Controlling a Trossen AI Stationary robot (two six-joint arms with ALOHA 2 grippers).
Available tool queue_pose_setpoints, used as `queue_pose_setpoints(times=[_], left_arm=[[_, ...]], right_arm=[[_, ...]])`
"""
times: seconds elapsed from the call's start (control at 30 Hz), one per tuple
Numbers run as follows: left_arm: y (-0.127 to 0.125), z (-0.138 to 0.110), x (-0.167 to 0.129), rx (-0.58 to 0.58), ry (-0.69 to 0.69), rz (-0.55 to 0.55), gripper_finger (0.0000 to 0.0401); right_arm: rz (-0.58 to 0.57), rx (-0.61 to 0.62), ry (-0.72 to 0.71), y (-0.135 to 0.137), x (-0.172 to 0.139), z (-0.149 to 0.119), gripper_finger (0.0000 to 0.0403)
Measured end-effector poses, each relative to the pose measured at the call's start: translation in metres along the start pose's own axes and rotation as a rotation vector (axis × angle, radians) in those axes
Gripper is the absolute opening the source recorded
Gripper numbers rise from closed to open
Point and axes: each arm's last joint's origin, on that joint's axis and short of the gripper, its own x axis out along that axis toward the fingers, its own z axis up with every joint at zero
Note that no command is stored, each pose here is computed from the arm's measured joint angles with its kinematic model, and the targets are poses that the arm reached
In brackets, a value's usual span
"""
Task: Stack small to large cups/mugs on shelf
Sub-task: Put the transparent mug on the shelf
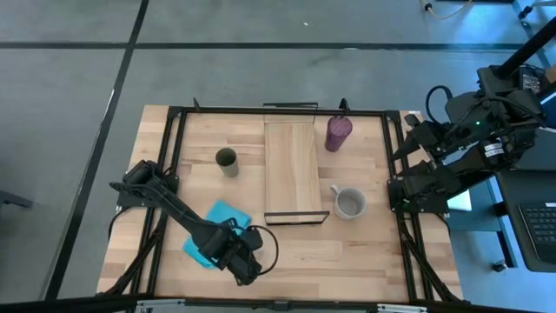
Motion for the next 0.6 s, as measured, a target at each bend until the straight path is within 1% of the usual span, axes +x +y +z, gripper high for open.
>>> queue_pose_setpoints(times=[0.07, 0.13, 0.23, 0.33, 0.5, 0.6], left_arm=[[0.002, -0.005, 0.009, 0.032, 0.020, 0.016, 0.0009], [0.001, -0.007, 0.015, 0.034, 0.037, -0.011, 0.0015], [-0.002, -0.010, 0.016, 0.068, -0.001, -0.042, 0.0023], [-0.003, -0.013, 0.015, 0.077, -0.043, -0.015, 0.0031], [-0.002, -0.013, 0.017, 0.076, -0.051, -0.003, 0.0049], [-0.001, -0.015, 0.019, 0.035, -0.019, -0.006, 0.0060]], right_arm=[[-0.017, 0.000, -0.002, -0.001, 0.000, 0.000, 0.0200], [-0.053, 0.001, -0.005, -0.002, 0.000, 0.000, 0.0200], [-0.117, 0.001, -0.012, -0.003, 0.000, 0.000, 0.0200], [-0.174, 0.007, -0.018, -0.005, 0.000, 0.001, 0.0200], [-0.191, 0.028, -0.021, -0.006, 0.000, 0.001, 0.0200], [-0.191, 0.034, -0.022, -0.006, 0.000, 0.001, 0.0200]])
